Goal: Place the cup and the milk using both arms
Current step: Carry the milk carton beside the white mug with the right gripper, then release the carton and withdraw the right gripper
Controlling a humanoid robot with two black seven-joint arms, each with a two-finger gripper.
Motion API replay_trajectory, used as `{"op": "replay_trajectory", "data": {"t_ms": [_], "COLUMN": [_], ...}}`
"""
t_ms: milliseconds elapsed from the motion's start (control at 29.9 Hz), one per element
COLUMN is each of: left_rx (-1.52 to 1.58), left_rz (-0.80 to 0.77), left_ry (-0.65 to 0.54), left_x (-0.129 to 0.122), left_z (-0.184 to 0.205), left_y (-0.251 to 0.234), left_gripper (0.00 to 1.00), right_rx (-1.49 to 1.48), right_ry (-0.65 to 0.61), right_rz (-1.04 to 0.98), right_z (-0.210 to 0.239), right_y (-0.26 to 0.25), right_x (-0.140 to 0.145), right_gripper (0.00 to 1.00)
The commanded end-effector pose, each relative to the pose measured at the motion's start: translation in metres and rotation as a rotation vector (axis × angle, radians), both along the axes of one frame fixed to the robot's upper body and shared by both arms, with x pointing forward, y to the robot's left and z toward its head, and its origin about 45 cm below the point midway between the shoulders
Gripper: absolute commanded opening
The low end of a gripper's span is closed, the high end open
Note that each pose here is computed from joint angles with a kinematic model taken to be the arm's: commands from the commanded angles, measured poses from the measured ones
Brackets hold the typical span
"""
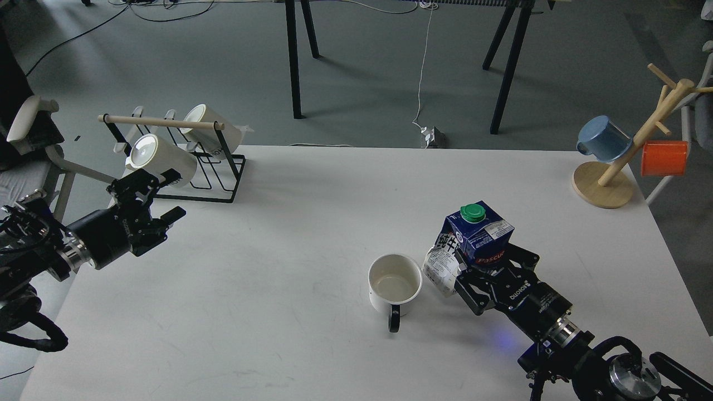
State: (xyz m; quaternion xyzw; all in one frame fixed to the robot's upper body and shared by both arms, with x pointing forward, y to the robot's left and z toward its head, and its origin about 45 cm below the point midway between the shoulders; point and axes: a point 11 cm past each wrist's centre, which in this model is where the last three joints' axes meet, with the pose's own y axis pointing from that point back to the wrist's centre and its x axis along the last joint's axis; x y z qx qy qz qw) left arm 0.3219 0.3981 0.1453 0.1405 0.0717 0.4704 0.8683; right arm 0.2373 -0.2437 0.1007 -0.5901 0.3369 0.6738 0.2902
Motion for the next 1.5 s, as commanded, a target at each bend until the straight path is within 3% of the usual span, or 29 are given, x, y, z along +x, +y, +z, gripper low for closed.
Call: {"op": "replay_trajectory", "data": {"t_ms": [0,301,434,501,635,702,1069,1370,1470], "left_rx": [-0.001,-0.001,-0.001,-0.001,-0.001,-0.001,0.001,0.0,-0.002], "left_rz": [0.001,0.001,0.001,0.001,0.001,0.001,0.001,0.001,0.002], "left_ry": [0.001,0.001,0.001,0.001,0.001,0.002,0.0,-0.002,-0.002], "left_x": [0.0,0.0,0.0,0.0,0.0,-0.001,0.0,0.0,0.0], "left_z": [0.0,0.0,0.0,0.0,0.0,-0.001,0.0,0.0,0.001], "left_y": [0.0,0.0,0.0,0.0,0.0,0.0,0.001,0.0,0.0], "left_gripper": [0.93,0.93,0.93,0.93,0.93,0.93,0.93,0.93,0.93], "right_rx": [0.001,-0.044,-0.051,-0.054,-0.049,-0.049,-0.032,-0.084,-0.163], "right_ry": [0.004,0.022,0.023,0.024,0.029,0.032,0.085,0.207,0.243], "right_rz": [0.004,0.013,0.018,0.024,0.035,0.034,0.033,0.014,0.005], "right_z": [-0.002,-0.015,-0.018,-0.019,-0.02,-0.021,-0.028,-0.044,-0.045], "right_y": [0.002,0.001,0.003,0.004,0.008,0.008,0.007,-0.023,-0.056], "right_x": [-0.002,-0.008,-0.009,-0.01,-0.012,-0.013,-0.042,-0.098,-0.113], "right_gripper": [0.37,0.4,0.48,0.54,0.77,0.98,0.98,0.99,0.99]}}
